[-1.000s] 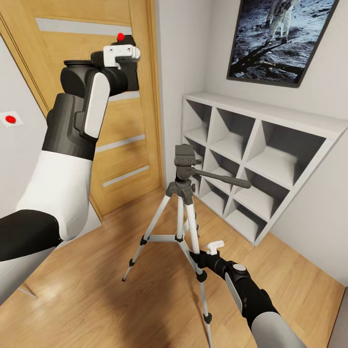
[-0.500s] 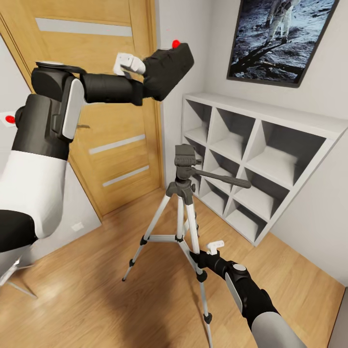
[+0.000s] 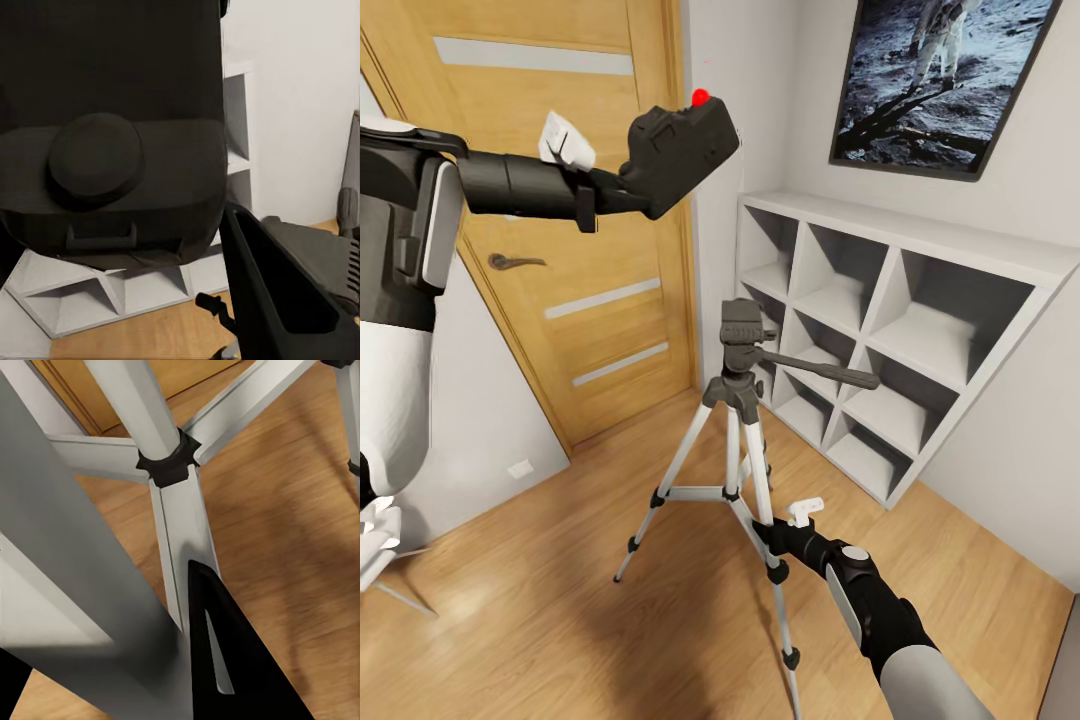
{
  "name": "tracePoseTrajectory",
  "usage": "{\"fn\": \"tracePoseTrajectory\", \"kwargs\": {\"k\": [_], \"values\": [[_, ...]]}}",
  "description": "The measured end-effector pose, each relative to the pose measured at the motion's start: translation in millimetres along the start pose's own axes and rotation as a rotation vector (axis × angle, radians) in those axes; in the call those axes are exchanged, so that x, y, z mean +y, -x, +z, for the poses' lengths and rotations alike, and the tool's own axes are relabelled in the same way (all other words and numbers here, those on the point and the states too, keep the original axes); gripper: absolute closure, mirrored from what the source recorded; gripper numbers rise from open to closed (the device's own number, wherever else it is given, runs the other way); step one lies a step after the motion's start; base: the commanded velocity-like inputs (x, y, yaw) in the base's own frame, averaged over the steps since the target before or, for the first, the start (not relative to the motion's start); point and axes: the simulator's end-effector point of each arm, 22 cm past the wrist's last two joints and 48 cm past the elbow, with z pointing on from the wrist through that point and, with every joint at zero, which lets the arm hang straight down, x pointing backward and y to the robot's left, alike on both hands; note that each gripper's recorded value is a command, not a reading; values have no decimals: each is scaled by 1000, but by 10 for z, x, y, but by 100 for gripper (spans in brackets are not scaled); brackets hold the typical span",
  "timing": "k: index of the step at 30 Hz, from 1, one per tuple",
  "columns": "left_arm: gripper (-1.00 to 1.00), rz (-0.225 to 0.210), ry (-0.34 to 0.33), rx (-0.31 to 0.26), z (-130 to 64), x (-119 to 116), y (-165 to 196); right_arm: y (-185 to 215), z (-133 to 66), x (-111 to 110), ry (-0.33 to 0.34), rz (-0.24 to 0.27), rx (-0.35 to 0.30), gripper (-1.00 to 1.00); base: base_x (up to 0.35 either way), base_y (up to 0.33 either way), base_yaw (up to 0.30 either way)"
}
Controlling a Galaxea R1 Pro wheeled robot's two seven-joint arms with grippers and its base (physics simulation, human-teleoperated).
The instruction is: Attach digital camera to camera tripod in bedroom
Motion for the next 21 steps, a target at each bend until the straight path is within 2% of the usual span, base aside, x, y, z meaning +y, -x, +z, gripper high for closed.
{"fn": "tracePoseTrajectory", "kwargs": {"k": [5,14,18,20,21], "values": [[100,18,25,8,-108,57,-1,0,0,0,0,0,0,100,0,0,0],[100,16,35,20,-171,108,-46,0,0,0,0,0,0,100,0,0,0],[100,-13,17,44,-70,89,-158,1,1,-1,0,0,0,100,0,0,0],[100,-52,3,66,-39,126,-300,2,1,-2,0,0,0,100,0,0,0],[100,-85,-14,81,-28,141,-408,4,0,-4,-1,-1,0,100,0,0,0]]}}
